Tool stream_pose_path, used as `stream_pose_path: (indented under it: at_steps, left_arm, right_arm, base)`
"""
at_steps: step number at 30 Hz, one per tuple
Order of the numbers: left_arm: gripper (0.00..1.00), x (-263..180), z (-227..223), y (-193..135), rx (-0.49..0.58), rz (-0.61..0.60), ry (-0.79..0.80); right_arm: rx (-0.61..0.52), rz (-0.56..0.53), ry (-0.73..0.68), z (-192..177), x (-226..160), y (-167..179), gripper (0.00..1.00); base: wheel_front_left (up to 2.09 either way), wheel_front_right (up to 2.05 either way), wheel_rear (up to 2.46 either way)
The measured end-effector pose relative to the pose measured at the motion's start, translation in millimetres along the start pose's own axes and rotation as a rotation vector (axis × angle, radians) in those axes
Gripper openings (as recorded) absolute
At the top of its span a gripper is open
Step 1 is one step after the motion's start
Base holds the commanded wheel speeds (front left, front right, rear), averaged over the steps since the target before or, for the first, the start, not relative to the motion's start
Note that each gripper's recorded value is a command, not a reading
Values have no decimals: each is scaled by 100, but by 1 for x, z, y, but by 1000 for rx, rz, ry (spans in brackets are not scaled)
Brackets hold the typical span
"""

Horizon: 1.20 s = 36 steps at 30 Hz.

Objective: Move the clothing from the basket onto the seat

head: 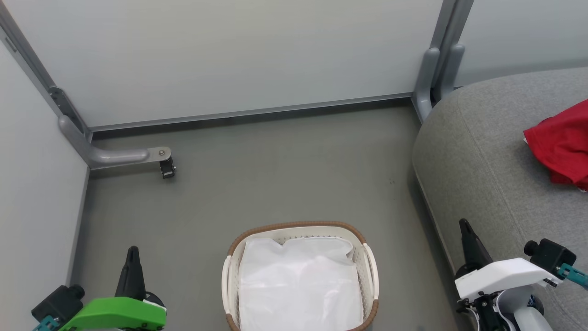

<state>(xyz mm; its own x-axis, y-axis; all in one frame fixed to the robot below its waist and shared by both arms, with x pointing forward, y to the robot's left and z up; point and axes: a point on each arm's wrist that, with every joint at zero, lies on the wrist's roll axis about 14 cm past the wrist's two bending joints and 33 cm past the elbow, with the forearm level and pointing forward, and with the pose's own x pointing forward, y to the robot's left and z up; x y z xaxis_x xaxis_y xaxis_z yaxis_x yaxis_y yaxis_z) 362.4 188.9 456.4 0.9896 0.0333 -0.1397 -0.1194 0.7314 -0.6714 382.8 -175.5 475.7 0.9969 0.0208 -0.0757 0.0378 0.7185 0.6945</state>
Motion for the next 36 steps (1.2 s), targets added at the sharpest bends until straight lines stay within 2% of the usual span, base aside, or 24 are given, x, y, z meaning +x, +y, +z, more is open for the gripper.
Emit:
stream_pose_path:
  at_steps: [36]
  left_arm:
    - [0,11,17,-9,-412,-25,-7]
  right_arm:
    - [400,-15,-18,16,1,-4,0]
  base:
    - [0,0,0]
